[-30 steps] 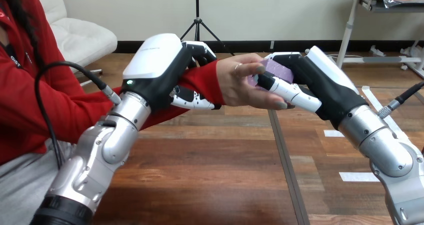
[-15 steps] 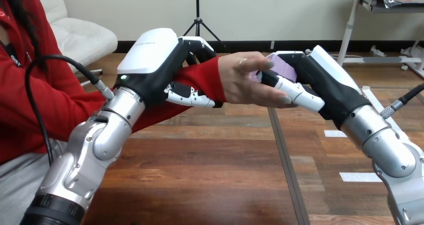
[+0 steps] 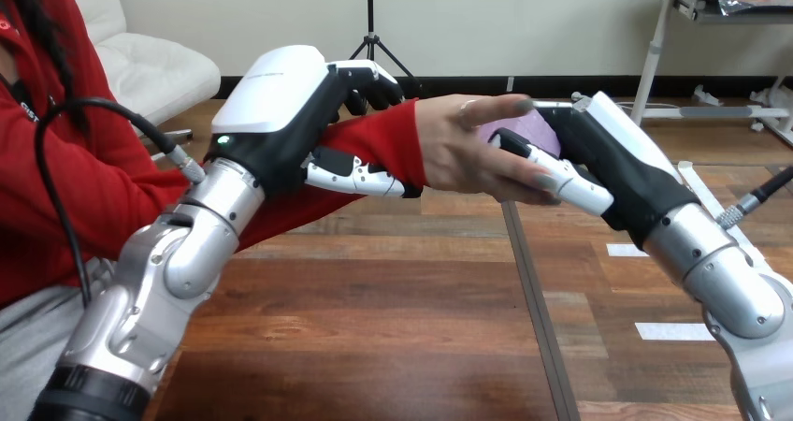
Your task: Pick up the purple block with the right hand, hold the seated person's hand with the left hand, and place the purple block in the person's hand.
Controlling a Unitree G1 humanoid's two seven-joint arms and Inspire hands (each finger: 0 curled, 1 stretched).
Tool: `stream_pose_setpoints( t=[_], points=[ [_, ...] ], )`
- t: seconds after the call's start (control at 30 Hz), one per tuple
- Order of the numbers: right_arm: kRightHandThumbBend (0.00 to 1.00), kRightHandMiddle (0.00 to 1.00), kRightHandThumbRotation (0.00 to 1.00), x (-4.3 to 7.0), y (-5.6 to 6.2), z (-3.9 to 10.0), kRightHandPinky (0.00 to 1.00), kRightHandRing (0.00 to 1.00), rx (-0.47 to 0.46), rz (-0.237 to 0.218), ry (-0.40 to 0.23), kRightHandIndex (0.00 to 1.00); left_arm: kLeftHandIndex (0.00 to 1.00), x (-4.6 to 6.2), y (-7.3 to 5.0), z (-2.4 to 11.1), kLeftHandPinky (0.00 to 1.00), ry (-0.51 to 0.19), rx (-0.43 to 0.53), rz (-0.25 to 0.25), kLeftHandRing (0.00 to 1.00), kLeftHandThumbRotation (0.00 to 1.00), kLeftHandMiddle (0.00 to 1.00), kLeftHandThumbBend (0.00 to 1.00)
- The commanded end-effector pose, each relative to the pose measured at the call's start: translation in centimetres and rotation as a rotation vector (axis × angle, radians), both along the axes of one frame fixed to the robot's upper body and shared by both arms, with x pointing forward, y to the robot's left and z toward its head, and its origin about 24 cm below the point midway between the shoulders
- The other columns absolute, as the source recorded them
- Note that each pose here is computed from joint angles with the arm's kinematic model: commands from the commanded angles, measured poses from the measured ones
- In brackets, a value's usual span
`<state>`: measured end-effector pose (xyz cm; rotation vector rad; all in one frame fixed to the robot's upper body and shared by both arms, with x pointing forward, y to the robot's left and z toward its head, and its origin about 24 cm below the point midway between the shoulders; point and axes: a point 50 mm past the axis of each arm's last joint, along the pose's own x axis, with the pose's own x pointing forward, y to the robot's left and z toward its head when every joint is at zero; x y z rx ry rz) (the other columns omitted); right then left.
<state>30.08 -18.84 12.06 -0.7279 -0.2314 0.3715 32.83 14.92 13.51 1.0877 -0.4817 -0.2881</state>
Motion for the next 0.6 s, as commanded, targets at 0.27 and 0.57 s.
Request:
stream_pose_setpoints(
  t=[0.27,0.57],
  points=[
    [0.83,0.64,1.00,-0.6,-0.6,0.3,0.51,0.60,-0.015,0.023,-0.014,0.67,0.70,-1.0,-0.3,3.4,0.60,-0.124,-0.094,-0.049,0.69,0.62,0.72,0.98],
    [0.89,0.65,1.00,-0.9,-1.1,-0.1,0.50,0.60,-0.003,0.020,0.002,0.68,0.72,-1.6,0.3,2.5,0.68,-0.096,-0.082,-0.040,0.73,0.65,0.75,1.00]
  ],
)
